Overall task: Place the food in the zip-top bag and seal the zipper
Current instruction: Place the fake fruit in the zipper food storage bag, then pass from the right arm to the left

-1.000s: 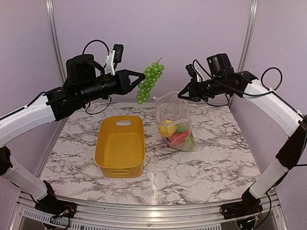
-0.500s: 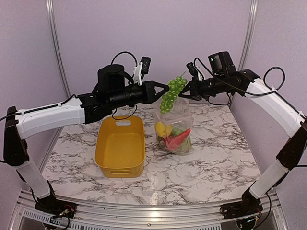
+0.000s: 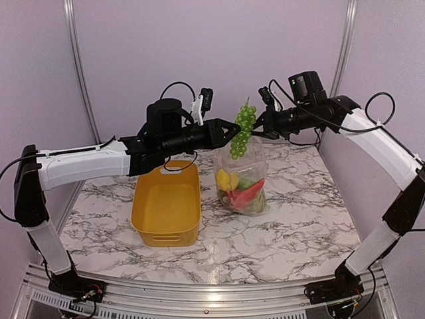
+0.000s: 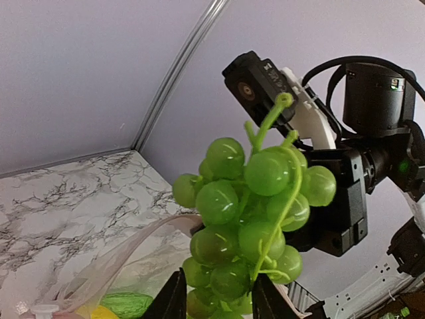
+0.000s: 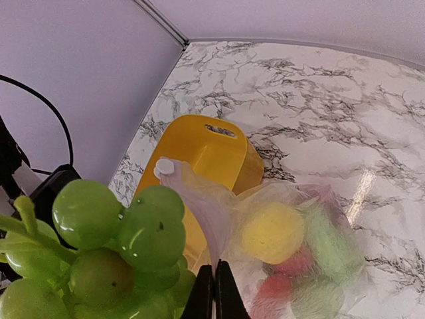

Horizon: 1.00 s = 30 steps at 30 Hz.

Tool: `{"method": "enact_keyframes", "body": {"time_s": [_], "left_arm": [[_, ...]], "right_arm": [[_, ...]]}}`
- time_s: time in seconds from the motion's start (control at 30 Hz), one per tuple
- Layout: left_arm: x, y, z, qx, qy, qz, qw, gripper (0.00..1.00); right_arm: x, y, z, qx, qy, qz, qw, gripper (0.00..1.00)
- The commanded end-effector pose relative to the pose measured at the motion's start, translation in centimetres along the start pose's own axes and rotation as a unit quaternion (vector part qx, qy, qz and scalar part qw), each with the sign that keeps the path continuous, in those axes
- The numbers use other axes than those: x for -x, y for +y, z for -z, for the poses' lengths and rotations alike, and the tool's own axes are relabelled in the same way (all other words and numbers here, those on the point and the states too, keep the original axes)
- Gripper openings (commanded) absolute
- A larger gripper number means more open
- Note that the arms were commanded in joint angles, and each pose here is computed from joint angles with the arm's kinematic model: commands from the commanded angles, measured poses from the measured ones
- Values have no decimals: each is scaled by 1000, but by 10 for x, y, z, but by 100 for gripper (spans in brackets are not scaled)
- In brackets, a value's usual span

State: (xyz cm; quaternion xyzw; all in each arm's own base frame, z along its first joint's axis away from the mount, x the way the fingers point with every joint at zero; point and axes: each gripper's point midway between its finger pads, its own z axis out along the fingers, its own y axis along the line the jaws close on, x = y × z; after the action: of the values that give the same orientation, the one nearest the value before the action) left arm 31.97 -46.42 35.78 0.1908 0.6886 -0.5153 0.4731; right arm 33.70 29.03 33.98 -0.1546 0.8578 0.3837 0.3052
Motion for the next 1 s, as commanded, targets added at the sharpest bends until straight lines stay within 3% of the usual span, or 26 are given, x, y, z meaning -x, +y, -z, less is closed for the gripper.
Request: {"method": "enact_keyframes", "body": {"time_s": [0.0, 0.17, 0.33, 0.53, 0.67, 0.97], "left_arm": [[-4, 12, 7, 35, 3, -14, 999, 39], [14, 10, 24, 67, -3, -42, 997, 54], [31, -3, 39, 69, -3, -55, 996, 62], [28, 1, 60, 100, 20, -61, 993, 63], [17, 24, 80, 163, 45, -76, 983, 65], [-12, 33, 128, 166, 132, -226, 951, 65]], "right_arm": [[24, 32, 25, 33, -45, 21, 998, 0], [20, 27, 23, 28, -42, 20, 999, 0], [19, 24, 21, 28, -43, 17, 999, 0], [21, 25, 19, 37, -45, 13, 998, 0], [17, 25, 18, 40, -41, 13, 998, 0], [3, 41, 28, 74, -9, 38, 996, 0]]}}
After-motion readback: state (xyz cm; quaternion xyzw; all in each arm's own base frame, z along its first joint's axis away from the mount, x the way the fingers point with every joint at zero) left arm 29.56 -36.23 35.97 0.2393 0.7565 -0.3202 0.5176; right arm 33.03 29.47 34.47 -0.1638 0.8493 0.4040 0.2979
